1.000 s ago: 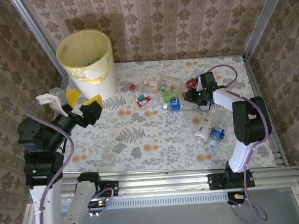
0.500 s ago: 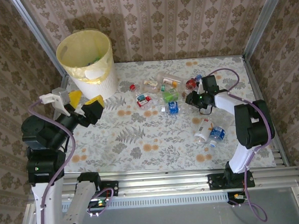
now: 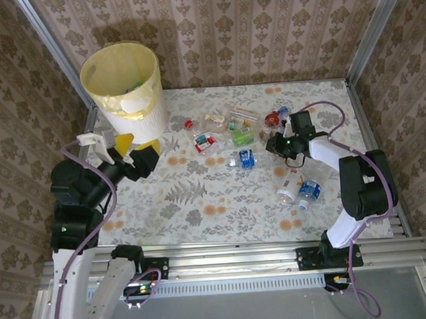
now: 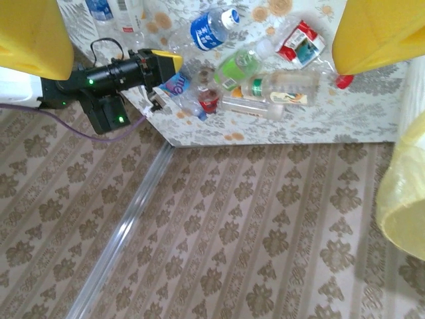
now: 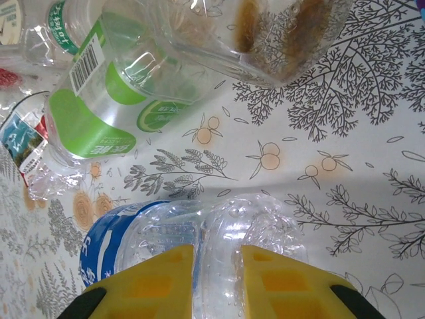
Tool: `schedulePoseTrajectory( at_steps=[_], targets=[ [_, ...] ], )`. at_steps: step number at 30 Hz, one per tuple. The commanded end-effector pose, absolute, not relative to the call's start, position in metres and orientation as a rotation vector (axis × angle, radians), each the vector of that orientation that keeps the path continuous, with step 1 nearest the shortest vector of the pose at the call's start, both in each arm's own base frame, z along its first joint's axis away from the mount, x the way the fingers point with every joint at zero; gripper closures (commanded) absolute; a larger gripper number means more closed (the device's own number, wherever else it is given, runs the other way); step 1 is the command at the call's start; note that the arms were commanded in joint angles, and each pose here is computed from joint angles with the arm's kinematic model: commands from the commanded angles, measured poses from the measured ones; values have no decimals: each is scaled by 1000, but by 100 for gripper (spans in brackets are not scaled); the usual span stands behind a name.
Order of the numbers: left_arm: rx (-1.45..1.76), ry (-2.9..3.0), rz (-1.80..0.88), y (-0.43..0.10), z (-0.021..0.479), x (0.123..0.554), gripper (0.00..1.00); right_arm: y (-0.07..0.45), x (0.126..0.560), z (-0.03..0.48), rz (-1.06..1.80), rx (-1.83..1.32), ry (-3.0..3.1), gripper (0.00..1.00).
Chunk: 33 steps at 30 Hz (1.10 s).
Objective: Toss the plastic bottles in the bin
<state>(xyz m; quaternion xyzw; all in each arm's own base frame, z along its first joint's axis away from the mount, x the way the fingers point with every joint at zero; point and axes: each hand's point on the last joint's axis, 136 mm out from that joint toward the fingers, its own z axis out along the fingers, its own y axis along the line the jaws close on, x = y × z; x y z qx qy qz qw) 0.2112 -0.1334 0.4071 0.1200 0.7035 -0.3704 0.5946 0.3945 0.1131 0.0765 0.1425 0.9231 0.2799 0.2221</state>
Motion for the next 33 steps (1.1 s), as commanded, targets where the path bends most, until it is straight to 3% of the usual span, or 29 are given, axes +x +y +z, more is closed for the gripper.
schedulePoseTrajectory(
  at_steps=[1, 18, 26, 33],
  targets=[
    [276, 1606, -874, -141, 408, 216, 0, 119, 390, 92, 840, 400, 2515, 85],
    [266, 1690, -1031, -223, 328, 239, 0, 135, 388, 187, 1056, 363, 2279, 87],
    [117, 1608, -1163, -240, 310, 251, 0, 144, 379, 241, 1186, 344, 2140, 87],
    [127, 1565, -1309, -283, 307, 254, 0, 155, 372, 258, 1248, 320, 2101, 87]
  ],
)
